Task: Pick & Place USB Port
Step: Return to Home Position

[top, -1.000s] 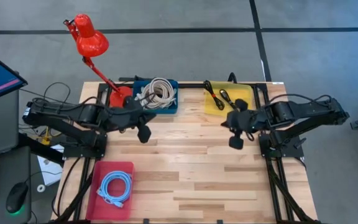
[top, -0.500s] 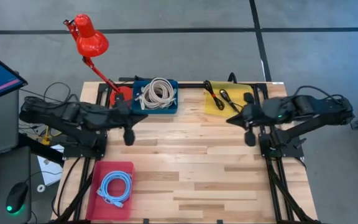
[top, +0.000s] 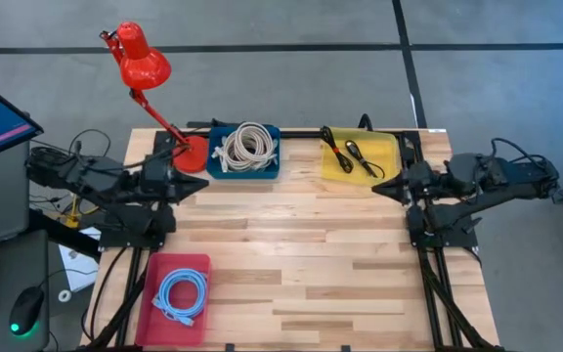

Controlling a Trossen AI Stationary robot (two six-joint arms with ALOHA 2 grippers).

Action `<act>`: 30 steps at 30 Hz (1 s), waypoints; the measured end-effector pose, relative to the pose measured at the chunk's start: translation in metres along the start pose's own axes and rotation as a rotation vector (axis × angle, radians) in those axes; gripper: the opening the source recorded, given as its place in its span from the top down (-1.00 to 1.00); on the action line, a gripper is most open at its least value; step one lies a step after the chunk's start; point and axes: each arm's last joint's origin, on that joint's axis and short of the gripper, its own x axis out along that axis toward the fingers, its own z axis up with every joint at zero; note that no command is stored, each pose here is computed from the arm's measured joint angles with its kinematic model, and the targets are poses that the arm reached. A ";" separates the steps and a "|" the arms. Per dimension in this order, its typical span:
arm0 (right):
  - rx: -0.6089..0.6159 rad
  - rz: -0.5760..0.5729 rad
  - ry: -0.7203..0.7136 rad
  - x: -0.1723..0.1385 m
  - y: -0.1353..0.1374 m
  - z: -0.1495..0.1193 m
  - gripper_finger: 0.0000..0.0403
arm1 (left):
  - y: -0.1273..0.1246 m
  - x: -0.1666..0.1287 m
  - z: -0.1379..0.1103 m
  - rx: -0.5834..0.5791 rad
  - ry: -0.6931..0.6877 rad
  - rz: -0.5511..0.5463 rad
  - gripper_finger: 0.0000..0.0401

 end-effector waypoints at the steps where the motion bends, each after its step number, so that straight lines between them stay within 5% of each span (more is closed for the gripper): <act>1: 0.015 0.001 -0.021 -0.002 -0.001 -0.002 1.00 | 0.001 -0.002 -0.003 -0.004 -0.004 0.002 0.99; 11: 0.086 0.014 -0.141 -0.036 -0.012 -0.019 1.00 | 0.016 -0.019 -0.054 -0.170 -0.083 0.017 0.99; 30: 0.123 -0.004 -0.268 -0.065 -0.025 -0.057 1.00 | 0.024 -0.024 -0.112 -0.174 -0.272 0.042 0.99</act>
